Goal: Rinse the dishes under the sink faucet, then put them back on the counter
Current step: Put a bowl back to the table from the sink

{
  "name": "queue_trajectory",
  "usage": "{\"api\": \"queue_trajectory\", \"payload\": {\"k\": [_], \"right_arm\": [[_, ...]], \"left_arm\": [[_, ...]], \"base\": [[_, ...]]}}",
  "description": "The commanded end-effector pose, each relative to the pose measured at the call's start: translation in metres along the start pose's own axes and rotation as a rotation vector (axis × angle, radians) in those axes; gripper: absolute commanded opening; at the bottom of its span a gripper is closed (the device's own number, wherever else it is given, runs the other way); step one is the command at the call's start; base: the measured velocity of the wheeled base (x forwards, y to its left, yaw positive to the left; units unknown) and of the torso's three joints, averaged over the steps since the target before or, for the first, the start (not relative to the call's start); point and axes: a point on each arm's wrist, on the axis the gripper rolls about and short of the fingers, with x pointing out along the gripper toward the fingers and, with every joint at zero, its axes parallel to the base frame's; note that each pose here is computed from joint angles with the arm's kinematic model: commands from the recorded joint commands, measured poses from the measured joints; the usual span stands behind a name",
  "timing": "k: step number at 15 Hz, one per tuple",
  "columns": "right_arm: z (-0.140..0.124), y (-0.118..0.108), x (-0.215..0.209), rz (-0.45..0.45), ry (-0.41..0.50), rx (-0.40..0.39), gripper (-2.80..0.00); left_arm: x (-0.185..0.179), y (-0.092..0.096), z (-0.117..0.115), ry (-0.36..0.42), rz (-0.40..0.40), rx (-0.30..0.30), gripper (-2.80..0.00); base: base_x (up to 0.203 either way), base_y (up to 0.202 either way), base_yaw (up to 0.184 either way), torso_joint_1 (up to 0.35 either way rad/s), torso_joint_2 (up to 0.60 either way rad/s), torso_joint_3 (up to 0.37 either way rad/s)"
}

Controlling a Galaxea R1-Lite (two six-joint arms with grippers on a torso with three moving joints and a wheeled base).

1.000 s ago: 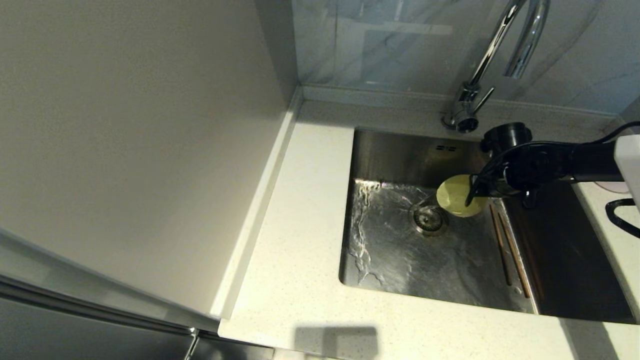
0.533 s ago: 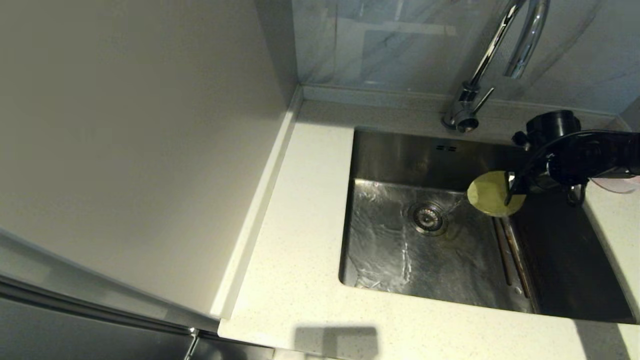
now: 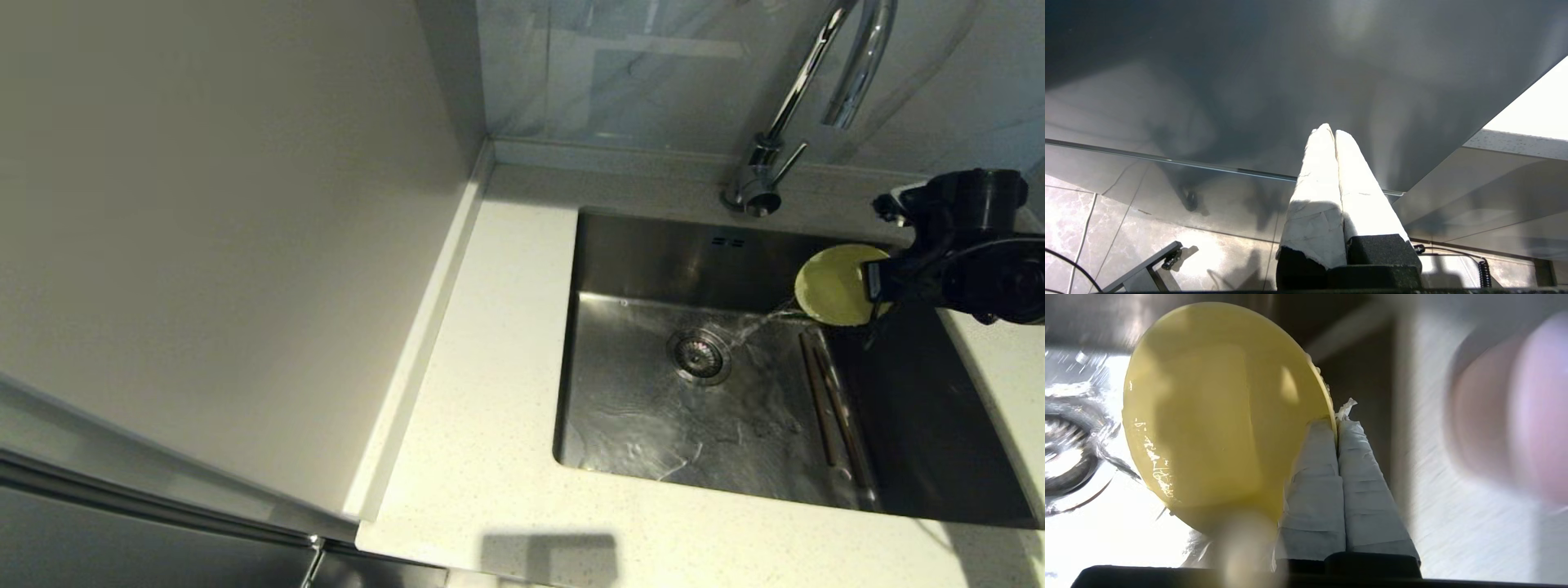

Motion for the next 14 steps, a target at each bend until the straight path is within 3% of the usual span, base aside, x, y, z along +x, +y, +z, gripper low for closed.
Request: {"api": "queue_trajectory", "payload": {"k": [1, 5, 11, 14], "right_arm": [[-0.002, -0.004, -0.005, -0.044, -0.115, -0.04, -2.8], [-0.005, -0.01, -0.012, -0.108, -0.241, -0.113, -2.8], [-0.005, -0.028, -0.037, -0.197, -0.39, -0.085, -2.8], [-0.001, -0.036, -0.054, -0.26, -0.519, -0.057, -2.8]], "left_arm": [[0.0, 0.0, 0.0, -0.003, 0.0, 0.0, -2.8], [0.0, 0.0, 0.0, -0.003, 0.0, 0.0, -2.8], [0.0, 0.0, 0.0, -0.003, 0.0, 0.0, -2.8], [0.0, 0.0, 0.0, -0.002, 0.0, 0.0, -2.8]], "base": [[0.0, 0.0, 0.0, 0.0, 0.0, 0.0], [0.0, 0.0, 0.0, 0.0, 0.0, 0.0], [0.0, 0.0, 0.0, 0.0, 0.0, 0.0], [0.0, 0.0, 0.0, 0.0, 0.0, 0.0]]}}
